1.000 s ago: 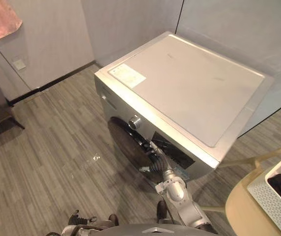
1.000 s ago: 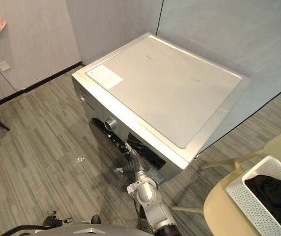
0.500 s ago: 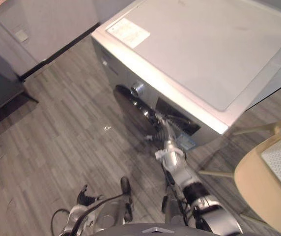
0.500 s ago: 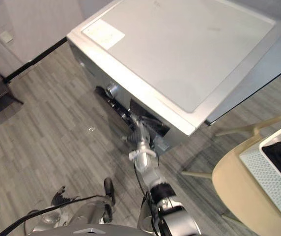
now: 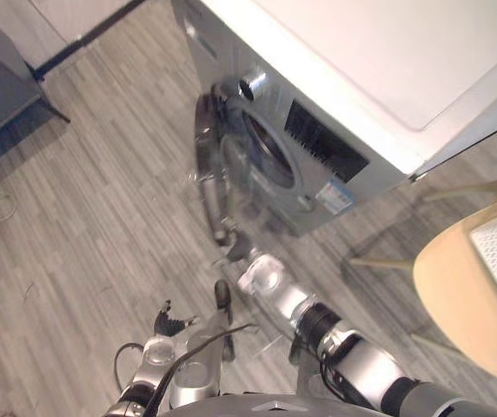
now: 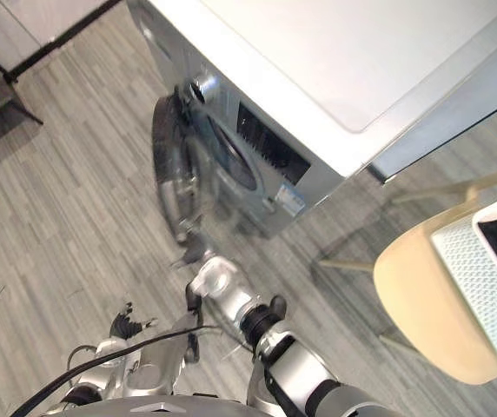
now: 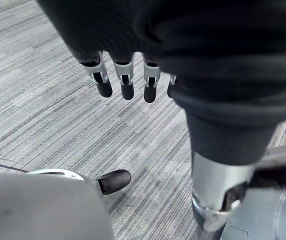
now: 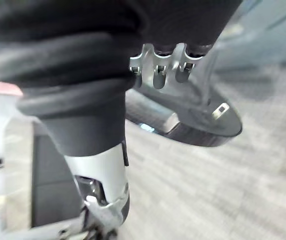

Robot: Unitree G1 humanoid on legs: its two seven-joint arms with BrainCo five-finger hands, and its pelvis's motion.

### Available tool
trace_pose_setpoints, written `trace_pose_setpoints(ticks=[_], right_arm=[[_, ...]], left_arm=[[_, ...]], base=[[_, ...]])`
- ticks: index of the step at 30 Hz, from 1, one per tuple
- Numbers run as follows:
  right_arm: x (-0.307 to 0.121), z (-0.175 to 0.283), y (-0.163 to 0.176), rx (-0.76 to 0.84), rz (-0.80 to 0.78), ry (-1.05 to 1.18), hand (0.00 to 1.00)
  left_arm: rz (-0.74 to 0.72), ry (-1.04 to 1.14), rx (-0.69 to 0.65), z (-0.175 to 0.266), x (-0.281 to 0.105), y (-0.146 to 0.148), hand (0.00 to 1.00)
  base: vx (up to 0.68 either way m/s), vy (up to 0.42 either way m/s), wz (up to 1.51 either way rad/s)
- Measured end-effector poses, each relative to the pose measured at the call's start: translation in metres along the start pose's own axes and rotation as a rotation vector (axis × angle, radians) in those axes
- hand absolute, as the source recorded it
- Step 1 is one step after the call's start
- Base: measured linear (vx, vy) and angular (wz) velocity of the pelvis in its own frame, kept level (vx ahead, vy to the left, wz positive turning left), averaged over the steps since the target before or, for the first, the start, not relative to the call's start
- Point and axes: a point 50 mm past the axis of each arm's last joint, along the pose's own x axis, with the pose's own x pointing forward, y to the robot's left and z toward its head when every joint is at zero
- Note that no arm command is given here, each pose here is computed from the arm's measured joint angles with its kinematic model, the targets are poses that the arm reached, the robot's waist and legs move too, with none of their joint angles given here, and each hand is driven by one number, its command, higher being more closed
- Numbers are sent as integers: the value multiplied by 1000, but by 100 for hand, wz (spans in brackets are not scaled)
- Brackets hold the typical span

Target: Pick up the laundry basket with both hands and put the clothes into the washing machine.

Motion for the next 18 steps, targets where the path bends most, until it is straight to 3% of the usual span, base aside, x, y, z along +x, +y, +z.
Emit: trace_pose_setpoints(ticks=[9, 18], right_arm=[[2, 40, 11, 319, 101, -168, 0], [-15, 14, 15, 503, 90, -110, 0]], left_arm=[[51, 82, -22, -18, -1, 16, 0], [91, 147, -69, -31, -2, 30, 0]], base=[[49, 3, 6], [-31, 14, -9]])
